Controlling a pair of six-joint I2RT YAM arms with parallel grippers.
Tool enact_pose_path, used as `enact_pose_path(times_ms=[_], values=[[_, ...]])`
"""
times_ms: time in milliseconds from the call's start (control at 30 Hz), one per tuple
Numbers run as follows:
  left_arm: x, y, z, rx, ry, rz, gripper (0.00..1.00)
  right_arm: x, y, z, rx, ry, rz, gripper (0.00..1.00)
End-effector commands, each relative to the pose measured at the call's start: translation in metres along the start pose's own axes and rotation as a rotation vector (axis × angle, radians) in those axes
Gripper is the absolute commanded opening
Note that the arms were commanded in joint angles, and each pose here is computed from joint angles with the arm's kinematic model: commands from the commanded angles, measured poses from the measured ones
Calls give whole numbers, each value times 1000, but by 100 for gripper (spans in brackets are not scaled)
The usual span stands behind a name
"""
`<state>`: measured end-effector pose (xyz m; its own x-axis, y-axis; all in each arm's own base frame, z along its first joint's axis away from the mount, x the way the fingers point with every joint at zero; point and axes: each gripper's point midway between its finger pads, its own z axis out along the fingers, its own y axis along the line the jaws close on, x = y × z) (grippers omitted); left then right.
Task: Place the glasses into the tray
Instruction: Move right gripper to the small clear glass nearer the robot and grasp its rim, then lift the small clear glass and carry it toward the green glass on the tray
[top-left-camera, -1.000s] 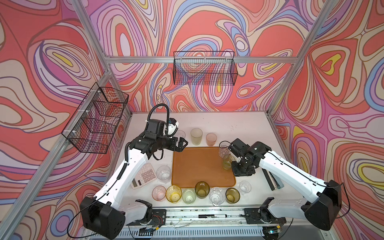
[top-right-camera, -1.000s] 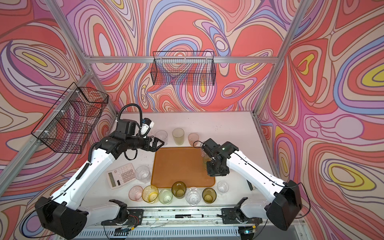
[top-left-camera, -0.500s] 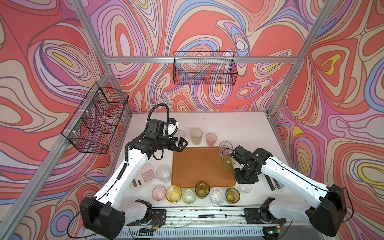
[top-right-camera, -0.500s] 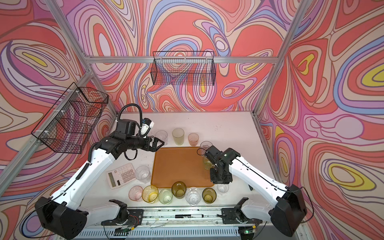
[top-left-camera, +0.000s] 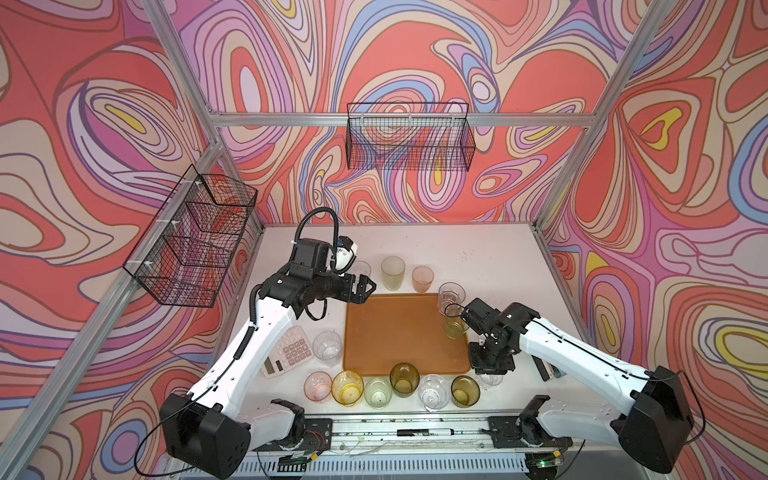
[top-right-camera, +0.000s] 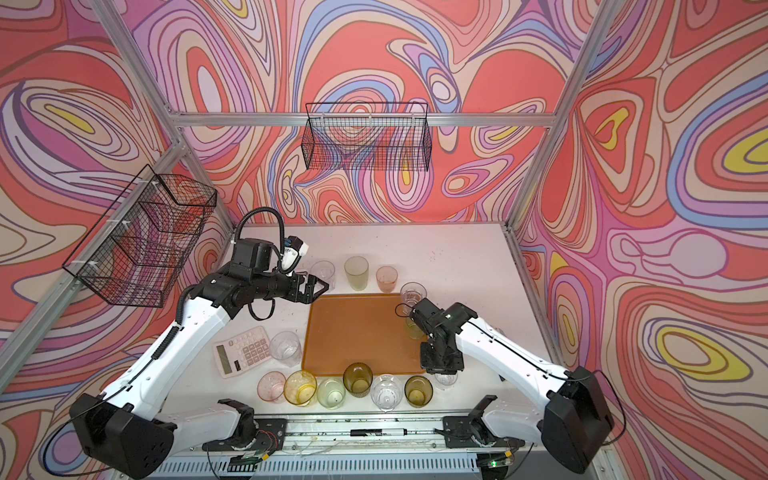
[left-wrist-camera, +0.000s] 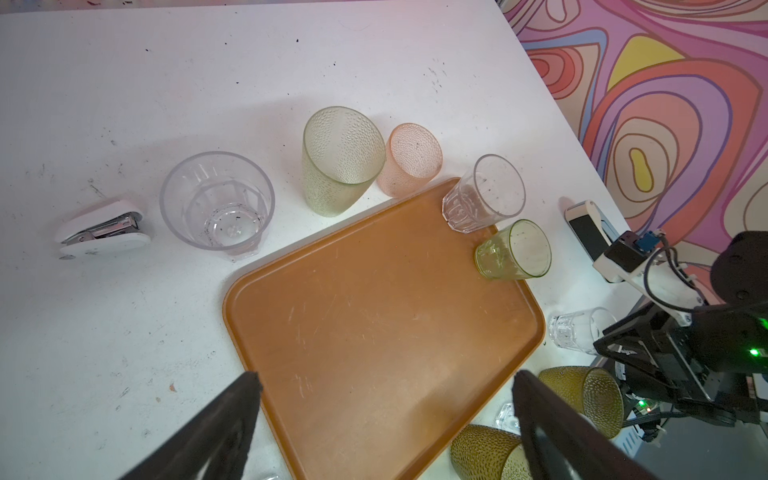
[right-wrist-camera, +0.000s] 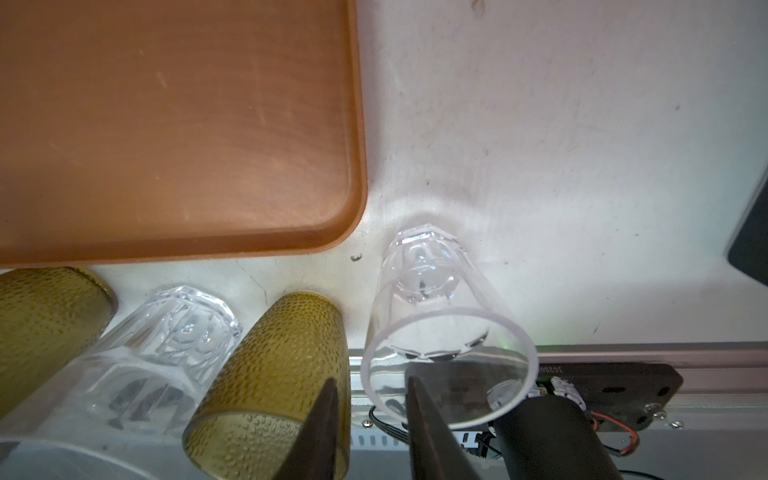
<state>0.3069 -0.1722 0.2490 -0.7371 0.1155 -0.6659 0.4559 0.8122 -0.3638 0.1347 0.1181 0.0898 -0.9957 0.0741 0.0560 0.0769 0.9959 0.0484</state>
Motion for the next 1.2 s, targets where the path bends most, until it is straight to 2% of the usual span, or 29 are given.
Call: enact_pose_path(times_ms=[0,1000,1167], values=[[0,-3,-2,15,-5,5,97,0,3,4,-13,-7,4,28],[0,-3,-2,16,-4,5,97,0,-9,15,59,9,-10,15],[0,-3,-1,16,-3,3,97,-2,-7,15,56,4,-12,10]])
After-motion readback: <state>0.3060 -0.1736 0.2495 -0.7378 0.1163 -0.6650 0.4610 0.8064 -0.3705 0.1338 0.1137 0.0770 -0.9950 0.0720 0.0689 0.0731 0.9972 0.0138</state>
